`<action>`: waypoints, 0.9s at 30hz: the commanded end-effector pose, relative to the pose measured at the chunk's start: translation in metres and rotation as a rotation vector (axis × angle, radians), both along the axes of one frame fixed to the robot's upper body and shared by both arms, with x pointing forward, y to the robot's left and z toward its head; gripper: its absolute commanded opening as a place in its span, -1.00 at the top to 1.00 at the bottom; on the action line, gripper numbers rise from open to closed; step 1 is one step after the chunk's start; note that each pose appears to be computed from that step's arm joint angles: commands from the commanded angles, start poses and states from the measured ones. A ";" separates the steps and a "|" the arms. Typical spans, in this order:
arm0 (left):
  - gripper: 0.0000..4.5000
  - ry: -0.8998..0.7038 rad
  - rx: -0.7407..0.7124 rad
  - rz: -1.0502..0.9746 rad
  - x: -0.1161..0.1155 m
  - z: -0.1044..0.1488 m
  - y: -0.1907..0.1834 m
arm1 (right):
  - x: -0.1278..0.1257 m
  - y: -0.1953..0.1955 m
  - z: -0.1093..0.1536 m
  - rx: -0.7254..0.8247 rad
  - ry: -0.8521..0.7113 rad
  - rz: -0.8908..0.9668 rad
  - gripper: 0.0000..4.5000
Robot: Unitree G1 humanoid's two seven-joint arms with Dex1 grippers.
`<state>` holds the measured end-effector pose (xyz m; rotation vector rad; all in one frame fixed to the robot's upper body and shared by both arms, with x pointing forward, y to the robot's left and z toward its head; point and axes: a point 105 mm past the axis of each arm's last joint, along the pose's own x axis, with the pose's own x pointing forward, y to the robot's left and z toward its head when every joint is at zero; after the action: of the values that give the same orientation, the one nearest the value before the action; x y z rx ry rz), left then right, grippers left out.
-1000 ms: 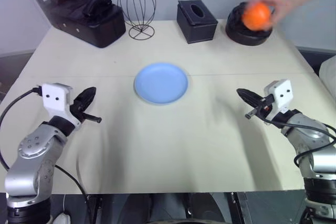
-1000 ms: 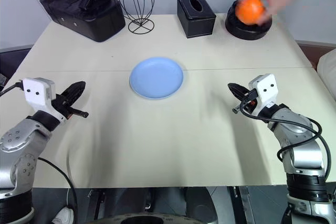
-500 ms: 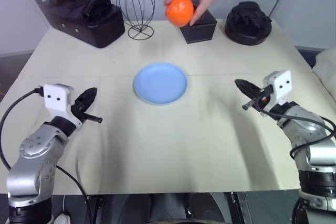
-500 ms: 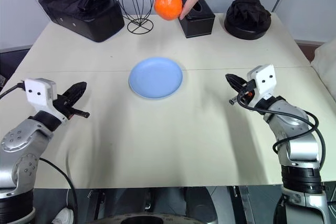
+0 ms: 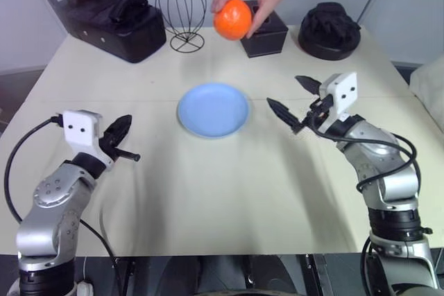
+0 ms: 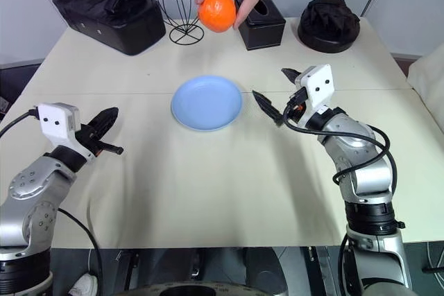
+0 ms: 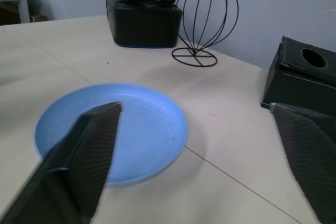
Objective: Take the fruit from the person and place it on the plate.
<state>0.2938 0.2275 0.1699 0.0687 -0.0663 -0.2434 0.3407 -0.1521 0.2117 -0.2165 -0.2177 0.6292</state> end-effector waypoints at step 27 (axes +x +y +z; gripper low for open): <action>1.00 -0.267 -0.068 -0.235 -0.011 0.075 -0.049 | 0.060 0.072 0.082 0.188 -0.153 -0.006 -0.98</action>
<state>0.2886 0.1827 0.2332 0.0274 -0.3026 -0.4436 0.4056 -0.0820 0.2699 -0.0889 -0.3374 0.5805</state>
